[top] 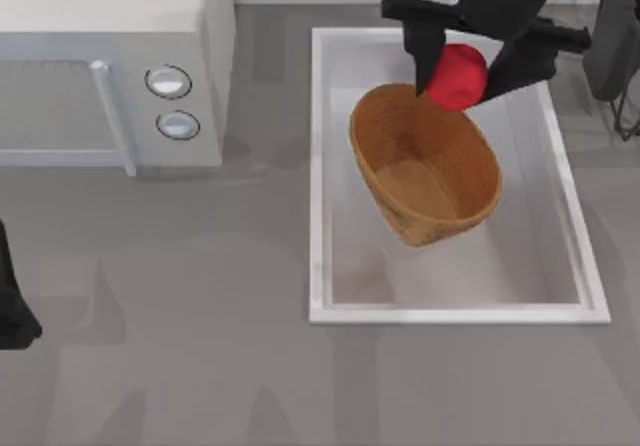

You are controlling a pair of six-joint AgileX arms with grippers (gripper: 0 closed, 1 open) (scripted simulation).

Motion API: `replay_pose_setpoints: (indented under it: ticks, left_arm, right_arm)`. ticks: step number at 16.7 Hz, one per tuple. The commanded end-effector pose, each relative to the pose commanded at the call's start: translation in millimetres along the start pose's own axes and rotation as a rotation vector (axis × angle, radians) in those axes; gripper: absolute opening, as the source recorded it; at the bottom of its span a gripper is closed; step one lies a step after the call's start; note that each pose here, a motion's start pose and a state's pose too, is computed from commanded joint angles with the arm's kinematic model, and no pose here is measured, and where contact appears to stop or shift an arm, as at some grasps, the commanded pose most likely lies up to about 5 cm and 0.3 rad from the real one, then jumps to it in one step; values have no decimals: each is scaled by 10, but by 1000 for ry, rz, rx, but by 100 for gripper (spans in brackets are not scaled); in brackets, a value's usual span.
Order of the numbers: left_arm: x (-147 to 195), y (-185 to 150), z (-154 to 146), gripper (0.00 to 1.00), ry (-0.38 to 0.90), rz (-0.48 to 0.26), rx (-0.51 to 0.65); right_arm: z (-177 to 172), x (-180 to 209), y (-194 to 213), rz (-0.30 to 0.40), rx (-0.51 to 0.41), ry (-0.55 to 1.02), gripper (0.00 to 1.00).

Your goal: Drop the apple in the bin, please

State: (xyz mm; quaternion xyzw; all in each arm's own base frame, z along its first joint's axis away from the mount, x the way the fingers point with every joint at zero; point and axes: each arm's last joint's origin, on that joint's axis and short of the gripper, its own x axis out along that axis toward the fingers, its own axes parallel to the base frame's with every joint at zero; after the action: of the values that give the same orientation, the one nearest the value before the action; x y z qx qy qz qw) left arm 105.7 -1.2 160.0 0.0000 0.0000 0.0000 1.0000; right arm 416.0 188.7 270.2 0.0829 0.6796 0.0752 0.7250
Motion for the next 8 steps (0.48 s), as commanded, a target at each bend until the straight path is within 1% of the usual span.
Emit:
replay_pose_setpoints:
  ticks: [2, 4, 8]
  left_arm:
    - [0, 0, 0, 100, 0, 0, 0]
    - [0, 0, 0, 100, 0, 0, 0]
    - [0, 0, 0, 100, 0, 0, 0]
  right_arm:
    - [2, -3, -13, 1, 4, -2, 0]
    - [12, 81, -16, 1, 6, -5, 0]
    - [14, 471, -13, 2, 0, -3, 0]
